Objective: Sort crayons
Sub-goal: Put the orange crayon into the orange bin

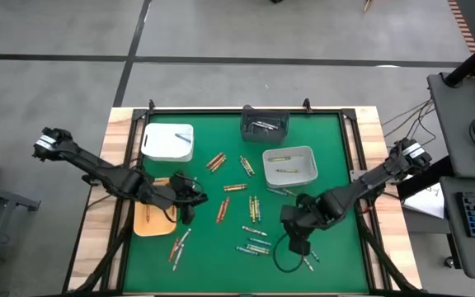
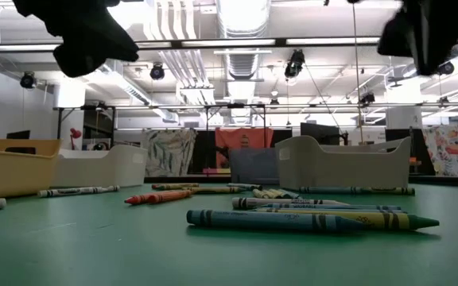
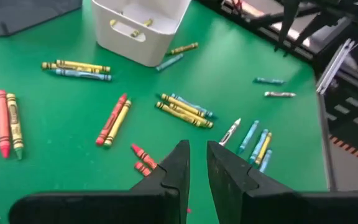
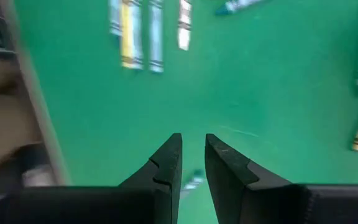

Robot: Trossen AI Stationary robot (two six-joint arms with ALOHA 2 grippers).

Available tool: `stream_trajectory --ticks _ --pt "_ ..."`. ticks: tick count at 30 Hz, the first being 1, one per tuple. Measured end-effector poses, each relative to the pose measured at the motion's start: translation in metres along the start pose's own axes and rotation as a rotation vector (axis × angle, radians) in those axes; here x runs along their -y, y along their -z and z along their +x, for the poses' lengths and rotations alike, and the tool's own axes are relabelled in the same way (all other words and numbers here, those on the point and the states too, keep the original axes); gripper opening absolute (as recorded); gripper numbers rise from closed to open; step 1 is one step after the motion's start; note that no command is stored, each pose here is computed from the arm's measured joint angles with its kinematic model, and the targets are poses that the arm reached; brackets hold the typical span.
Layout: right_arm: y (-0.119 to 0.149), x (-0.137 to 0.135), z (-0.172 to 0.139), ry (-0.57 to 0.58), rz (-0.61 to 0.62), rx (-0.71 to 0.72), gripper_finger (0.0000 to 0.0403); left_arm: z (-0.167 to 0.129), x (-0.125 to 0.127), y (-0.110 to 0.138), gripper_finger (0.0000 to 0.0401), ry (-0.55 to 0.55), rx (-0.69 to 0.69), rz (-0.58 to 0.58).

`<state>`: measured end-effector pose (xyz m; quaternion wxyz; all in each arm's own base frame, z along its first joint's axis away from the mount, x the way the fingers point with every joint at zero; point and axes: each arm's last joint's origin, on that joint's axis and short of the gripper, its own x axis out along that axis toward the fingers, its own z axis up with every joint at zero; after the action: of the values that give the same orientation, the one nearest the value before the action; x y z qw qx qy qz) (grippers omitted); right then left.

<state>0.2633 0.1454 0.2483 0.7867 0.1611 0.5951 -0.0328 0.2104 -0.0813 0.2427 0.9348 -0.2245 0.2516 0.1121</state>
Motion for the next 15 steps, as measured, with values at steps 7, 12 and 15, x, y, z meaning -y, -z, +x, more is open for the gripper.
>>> stream_trajectory --ticks 7,12,15 --pt "0.011 0.012 0.016 0.233 -0.083 0.141 0.0058 0.024 -0.002 0.013 0.0037 -0.118 -0.031 0.092" --pt "0.01 0.018 0.029 0.315 -0.137 0.283 0.0058 0.039 -0.01 0.014 0.0037 -0.191 -0.041 0.162" --pt "0.006 0.015 0.038 0.258 -0.162 0.377 0.0058 0.046 -0.016 0.009 0.0037 -0.209 -0.056 0.193"
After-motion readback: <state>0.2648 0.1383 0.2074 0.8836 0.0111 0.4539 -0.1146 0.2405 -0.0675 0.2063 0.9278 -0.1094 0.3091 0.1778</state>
